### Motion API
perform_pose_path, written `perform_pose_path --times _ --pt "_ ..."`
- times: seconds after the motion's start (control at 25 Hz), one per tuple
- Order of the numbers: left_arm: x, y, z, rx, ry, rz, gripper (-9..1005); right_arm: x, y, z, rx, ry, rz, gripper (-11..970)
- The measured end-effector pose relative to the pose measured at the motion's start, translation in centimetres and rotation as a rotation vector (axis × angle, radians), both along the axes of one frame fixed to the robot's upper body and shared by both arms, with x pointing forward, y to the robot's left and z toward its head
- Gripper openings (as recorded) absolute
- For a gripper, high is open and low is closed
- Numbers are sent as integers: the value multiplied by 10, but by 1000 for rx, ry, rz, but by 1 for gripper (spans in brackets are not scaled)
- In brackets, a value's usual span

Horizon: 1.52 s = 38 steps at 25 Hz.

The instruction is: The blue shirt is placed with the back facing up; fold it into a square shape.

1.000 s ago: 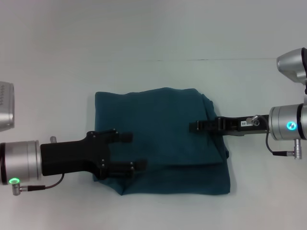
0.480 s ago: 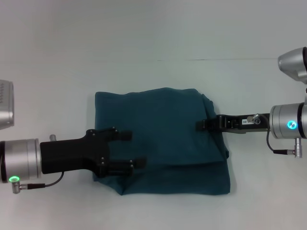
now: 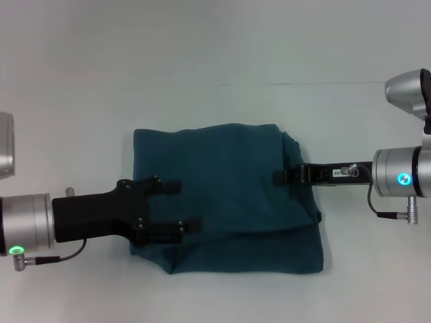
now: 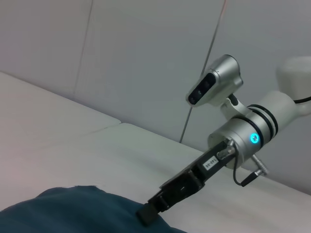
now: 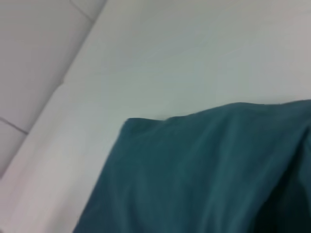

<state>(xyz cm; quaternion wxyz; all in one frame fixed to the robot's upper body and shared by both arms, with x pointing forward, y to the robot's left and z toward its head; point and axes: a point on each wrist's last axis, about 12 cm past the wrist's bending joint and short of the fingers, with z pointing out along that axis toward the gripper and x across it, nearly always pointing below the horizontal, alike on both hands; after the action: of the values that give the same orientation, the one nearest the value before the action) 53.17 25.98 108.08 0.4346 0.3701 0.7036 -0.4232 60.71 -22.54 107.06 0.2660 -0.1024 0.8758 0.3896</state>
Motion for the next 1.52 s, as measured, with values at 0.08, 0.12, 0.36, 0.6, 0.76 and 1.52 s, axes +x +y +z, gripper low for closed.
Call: perform_pose_path --times 0.08,0.12,0.36,0.6,0.76,1.52 --pt "0 1 0 -2 0 7 915 -2 1 2 16 -18 25 58" --pt "0 2 0 -4 -1 13 915 -3 2 3 28 -31 39 53" --pt "-1 7 0 -15 -1 36 915 -6 -1 19 95 -107 89 35" --pt "-3 11 0 -27 0 55 915 -8 -1 34 136 -149 144 40" --pt "-3 12 0 -33 2 62 914 -9 -1 39 150 -159 167 43" --pt "-1 14 5 -52 24 74 913 -18 -33 49 145 -189 139 59"
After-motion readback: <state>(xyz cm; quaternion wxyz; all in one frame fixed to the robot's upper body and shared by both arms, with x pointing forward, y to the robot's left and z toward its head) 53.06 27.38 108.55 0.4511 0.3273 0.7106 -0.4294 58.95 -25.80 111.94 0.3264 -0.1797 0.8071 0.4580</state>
